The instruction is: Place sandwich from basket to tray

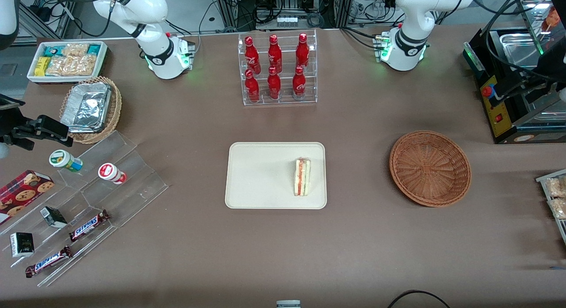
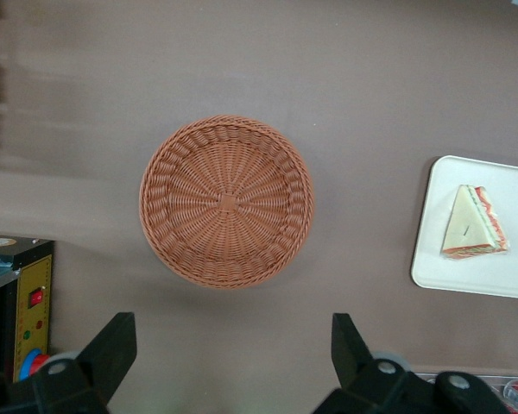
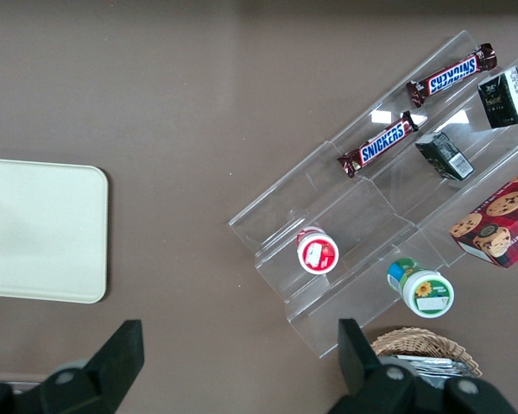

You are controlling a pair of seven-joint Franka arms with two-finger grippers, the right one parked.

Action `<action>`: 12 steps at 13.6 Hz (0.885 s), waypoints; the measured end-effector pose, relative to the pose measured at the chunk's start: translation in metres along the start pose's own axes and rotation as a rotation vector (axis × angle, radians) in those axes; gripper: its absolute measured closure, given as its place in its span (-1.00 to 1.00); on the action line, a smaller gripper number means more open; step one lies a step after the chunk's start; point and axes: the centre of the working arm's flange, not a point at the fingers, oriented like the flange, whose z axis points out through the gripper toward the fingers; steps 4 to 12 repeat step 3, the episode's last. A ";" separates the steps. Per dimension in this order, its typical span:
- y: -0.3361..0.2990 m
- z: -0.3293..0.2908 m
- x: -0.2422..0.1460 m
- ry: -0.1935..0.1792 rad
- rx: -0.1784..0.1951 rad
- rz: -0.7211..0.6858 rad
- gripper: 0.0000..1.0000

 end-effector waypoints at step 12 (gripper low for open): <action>0.038 0.005 -0.005 -0.008 0.013 0.065 -1.00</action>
